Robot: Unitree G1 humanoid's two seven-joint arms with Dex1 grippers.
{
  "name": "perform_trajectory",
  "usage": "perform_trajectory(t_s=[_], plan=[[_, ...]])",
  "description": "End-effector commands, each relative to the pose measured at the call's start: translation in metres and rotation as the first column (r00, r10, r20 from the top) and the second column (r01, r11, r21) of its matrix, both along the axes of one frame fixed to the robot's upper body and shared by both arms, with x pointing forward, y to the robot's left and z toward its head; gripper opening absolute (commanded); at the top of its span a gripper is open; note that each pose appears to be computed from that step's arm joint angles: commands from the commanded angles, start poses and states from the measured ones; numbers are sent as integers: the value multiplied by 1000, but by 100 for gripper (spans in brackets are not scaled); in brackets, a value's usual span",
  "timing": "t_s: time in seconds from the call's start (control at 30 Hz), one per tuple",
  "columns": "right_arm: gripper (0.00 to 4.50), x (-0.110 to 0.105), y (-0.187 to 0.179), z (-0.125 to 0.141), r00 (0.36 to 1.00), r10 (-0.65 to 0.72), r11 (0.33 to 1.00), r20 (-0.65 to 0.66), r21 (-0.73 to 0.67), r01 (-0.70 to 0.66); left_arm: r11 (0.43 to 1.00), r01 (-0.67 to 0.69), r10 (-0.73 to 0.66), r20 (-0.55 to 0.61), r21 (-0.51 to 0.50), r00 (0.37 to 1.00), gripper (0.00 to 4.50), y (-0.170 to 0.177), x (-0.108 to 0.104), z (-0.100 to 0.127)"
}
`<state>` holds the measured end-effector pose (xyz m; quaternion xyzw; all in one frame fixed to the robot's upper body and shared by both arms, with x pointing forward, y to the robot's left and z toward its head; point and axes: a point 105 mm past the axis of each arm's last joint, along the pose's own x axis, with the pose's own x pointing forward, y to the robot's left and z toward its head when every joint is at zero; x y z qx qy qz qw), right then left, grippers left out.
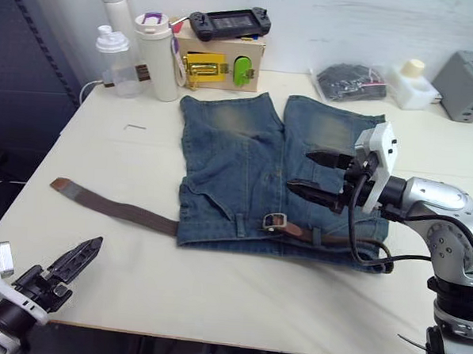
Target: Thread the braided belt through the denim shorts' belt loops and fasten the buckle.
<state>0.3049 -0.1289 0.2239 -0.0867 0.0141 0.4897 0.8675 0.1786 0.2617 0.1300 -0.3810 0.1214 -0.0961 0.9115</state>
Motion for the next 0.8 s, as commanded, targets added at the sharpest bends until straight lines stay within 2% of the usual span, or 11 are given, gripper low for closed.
perform_trajectory(t_s=[0.03,0.17,0.27,0.4,0.7,0.8], plan=[[446,-7,3,10,998,11,1000,66,-27,-9,995,-61,52,-110,-77,993,391,-2,16,-19],[446,-7,-2,13,997,-16,999,75,-29,18,972,-98,67,-151,-213,986,391,-10,47,-20],[446,-7,-2,13,996,-28,999,81,-36,32,960,-141,95,-191,-243,977,391,-8,59,-22],[446,-7,-5,17,993,-64,997,104,-31,67,913,-185,124,-185,-363,975,391,-12,94,-15],[446,-3,-7,28,983,-109,994,150,-14,112,889,-145,43,-235,-434,971,391,-40,96,-20],[446,-1,-7,30,980,-116,993,159,-9,119,895,-124,16,-246,-429,969,391,-51,92,-20]])
